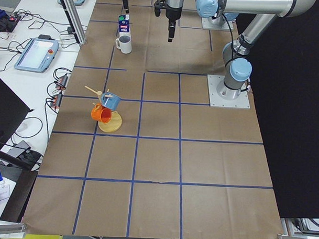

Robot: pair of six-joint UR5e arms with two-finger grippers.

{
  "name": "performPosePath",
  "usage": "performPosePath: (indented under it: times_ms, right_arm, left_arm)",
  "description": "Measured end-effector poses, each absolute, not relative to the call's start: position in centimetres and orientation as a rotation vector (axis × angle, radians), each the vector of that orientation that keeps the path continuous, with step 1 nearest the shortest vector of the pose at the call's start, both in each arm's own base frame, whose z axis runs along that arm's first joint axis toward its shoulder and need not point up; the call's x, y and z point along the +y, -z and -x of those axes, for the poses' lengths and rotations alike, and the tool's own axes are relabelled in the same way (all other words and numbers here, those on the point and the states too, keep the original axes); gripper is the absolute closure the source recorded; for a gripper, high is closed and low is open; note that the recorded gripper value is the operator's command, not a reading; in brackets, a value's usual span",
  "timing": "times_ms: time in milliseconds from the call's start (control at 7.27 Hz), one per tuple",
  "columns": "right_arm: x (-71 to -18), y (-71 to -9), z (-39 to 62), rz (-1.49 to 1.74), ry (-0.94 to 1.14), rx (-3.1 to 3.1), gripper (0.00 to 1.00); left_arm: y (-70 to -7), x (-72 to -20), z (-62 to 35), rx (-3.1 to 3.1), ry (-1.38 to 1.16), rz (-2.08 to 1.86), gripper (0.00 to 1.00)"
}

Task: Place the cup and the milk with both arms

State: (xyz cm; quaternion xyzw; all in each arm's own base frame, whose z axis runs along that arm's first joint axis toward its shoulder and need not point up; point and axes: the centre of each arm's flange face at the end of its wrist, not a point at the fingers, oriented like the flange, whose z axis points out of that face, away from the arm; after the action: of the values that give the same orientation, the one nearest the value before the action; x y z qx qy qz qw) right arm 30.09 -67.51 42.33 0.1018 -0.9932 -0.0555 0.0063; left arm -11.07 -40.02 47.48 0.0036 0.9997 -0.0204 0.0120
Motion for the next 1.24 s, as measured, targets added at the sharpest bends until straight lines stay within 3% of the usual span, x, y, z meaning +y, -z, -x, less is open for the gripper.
performPosePath:
  times_ms: [138, 275, 413, 963, 1239]
  right_arm:
    - [-65.7, -44.1, -28.5, -0.338, 0.227, -3.101, 0.13]
    - [-64.0, -45.9, -25.7, -0.343, 0.251, -3.104, 0.11]
    - [-61.7, -47.1, -22.0, -0.337, 0.27, -3.114, 0.01]
    - [-47.1, -48.8, -14.0, -0.188, 0.166, -3.141, 0.0]
    - [-43.0, -48.5, -13.0, -0.052, 0.051, -3.146, 0.0]
  left_arm:
    - [-47.5, -40.0, 11.1, 3.117, 0.062, -0.011, 0.0]
    - [-47.5, -40.0, 11.1, 3.117, 0.062, -0.012, 0.0]
    - [-47.5, -40.0, 11.1, 3.117, 0.06, -0.012, 0.0]
    - [-47.4, -39.9, 11.1, 3.116, 0.052, -0.01, 0.0]
    - [-47.4, -39.8, 11.1, 3.116, 0.049, -0.009, 0.0]
